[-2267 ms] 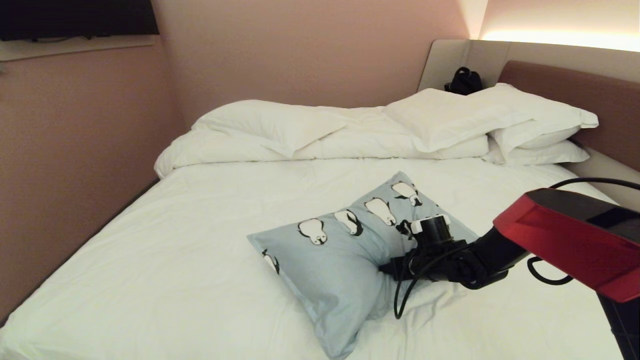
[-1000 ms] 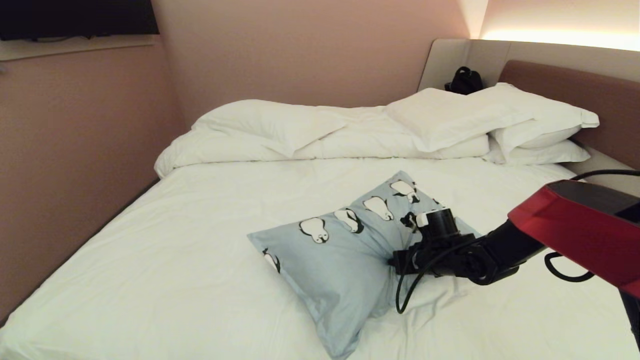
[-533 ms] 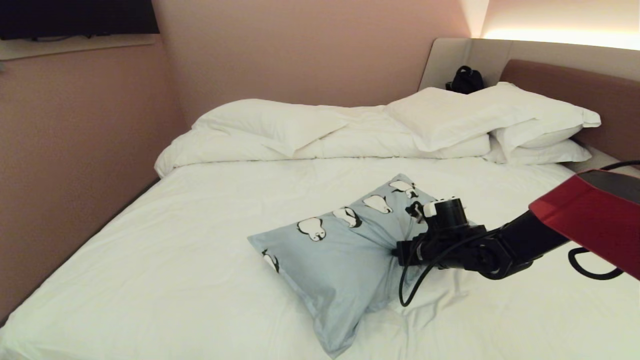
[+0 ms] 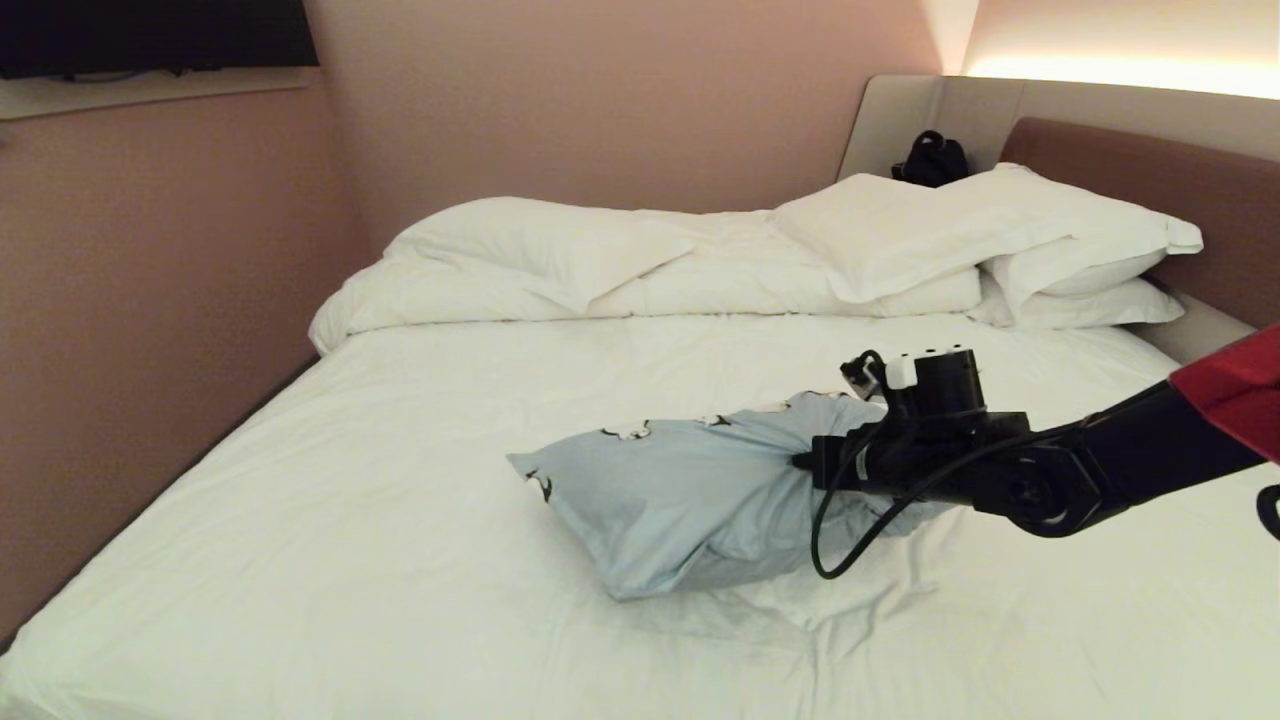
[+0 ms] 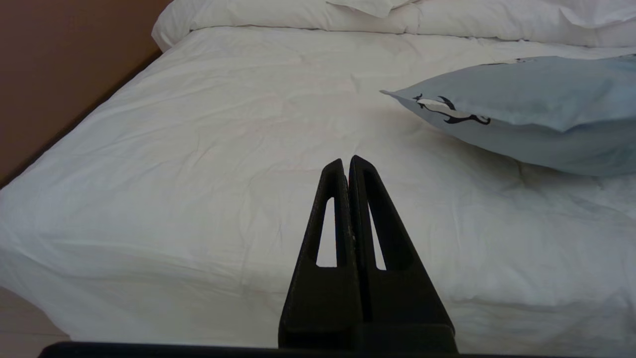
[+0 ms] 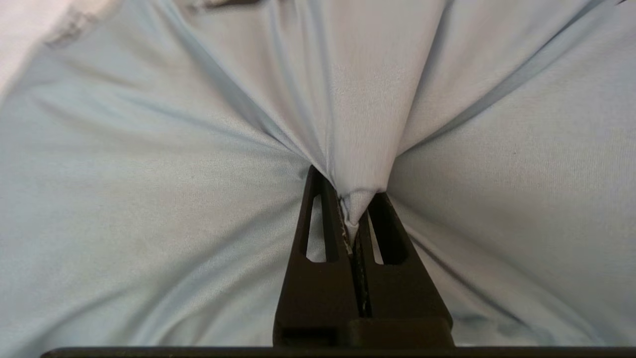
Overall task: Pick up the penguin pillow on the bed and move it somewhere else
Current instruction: Pick up the pillow
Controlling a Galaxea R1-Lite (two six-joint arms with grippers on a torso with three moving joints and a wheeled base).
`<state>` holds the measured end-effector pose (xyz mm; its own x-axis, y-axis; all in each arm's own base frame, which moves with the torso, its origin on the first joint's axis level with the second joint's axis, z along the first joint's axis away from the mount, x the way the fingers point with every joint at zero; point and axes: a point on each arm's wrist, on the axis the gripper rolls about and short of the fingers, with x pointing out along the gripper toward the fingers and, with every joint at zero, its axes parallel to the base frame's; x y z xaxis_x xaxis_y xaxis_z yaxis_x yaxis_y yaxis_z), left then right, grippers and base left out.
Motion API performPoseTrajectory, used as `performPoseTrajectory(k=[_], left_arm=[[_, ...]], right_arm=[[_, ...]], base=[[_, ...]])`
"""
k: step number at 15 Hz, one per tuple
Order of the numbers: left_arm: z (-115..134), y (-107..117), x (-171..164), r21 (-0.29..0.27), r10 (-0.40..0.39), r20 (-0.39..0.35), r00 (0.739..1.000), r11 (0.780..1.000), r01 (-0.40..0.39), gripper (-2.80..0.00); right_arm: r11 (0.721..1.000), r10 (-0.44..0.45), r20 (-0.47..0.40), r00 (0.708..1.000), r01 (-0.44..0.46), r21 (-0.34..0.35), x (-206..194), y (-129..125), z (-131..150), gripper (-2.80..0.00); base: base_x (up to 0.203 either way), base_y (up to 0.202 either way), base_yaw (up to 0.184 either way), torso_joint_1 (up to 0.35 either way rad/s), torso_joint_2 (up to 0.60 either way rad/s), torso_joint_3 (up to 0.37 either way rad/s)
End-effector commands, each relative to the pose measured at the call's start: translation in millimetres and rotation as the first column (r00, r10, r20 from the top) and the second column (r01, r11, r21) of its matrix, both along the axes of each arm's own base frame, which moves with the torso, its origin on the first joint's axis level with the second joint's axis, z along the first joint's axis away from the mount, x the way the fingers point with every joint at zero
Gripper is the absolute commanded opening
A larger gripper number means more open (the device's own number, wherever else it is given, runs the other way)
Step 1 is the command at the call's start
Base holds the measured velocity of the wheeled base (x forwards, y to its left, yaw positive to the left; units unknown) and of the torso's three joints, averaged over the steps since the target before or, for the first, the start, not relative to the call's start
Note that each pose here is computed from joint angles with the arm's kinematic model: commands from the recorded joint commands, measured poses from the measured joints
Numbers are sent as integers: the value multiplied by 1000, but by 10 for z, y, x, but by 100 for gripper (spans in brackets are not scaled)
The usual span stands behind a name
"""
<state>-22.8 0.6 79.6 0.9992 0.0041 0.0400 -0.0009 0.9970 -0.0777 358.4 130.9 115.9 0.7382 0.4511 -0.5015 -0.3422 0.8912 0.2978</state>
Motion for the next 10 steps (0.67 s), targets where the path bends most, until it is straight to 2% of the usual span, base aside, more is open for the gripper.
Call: performPoseTrajectory(k=[1, 10], left_arm=[[1, 0, 0, -1, 1, 1, 1000, 1000, -1, -280], [1, 0, 0, -1, 1, 1, 1000, 1000, -1, -280]], right_arm=[[1000, -3, 73, 997, 1, 30, -97, -40, 288, -280], [989, -59, 222, 973, 26, 145, -432, -224, 986, -280]], base=[[0, 0, 0, 0, 0, 0], [0, 0, 0, 0, 0, 0]])
